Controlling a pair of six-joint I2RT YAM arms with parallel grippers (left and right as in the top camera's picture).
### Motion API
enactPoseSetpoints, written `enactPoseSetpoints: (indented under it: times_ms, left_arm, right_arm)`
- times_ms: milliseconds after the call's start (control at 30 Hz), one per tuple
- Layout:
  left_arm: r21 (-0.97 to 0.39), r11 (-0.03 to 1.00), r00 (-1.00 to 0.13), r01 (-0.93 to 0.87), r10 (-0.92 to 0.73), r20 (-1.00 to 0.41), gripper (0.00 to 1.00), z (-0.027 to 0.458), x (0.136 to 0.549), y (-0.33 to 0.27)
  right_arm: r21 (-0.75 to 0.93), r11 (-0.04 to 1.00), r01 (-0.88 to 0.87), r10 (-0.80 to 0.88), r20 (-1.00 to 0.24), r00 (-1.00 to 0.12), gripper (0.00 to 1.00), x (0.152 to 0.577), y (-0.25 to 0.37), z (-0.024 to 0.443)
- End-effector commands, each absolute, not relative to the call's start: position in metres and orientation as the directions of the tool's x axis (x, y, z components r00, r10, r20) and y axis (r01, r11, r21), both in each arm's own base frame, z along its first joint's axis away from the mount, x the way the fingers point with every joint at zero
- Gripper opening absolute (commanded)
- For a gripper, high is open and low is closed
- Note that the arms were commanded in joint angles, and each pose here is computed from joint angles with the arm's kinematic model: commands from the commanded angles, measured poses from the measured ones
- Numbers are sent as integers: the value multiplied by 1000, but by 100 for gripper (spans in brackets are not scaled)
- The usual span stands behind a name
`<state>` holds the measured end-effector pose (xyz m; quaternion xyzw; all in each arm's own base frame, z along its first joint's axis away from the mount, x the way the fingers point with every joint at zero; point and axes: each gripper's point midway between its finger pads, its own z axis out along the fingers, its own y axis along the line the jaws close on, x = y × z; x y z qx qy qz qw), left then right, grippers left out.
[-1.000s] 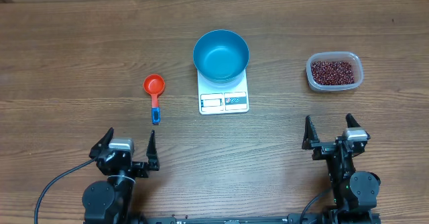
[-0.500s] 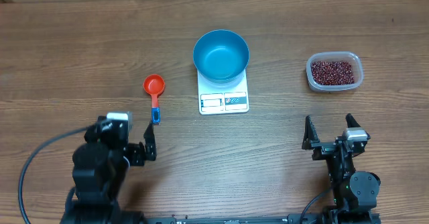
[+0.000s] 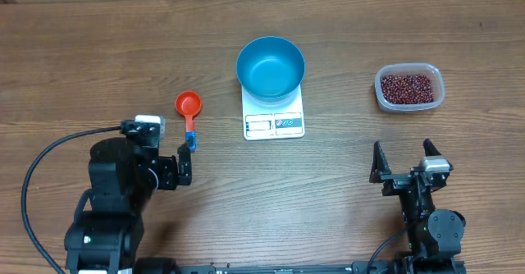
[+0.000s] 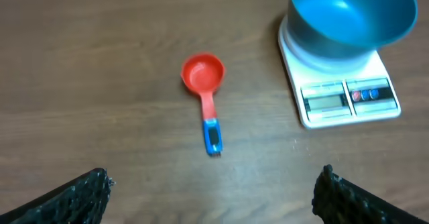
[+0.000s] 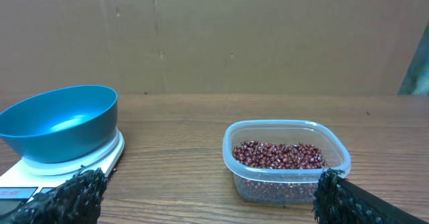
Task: Scoop item into bowl and weigh 150g on scale
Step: 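Move the left gripper forward toward the red scoop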
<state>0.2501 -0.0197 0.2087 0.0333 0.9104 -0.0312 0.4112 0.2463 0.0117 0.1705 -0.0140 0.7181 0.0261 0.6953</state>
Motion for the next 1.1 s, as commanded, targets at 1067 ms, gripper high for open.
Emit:
enactPoseSetpoints:
  times_ms: [1067]
  left_arm:
    - [-65,990,-802,121,59,-594,100,216,274,-27]
  right_arm:
    - [17,999,-43,16,-1000,-26,100,246,9,169]
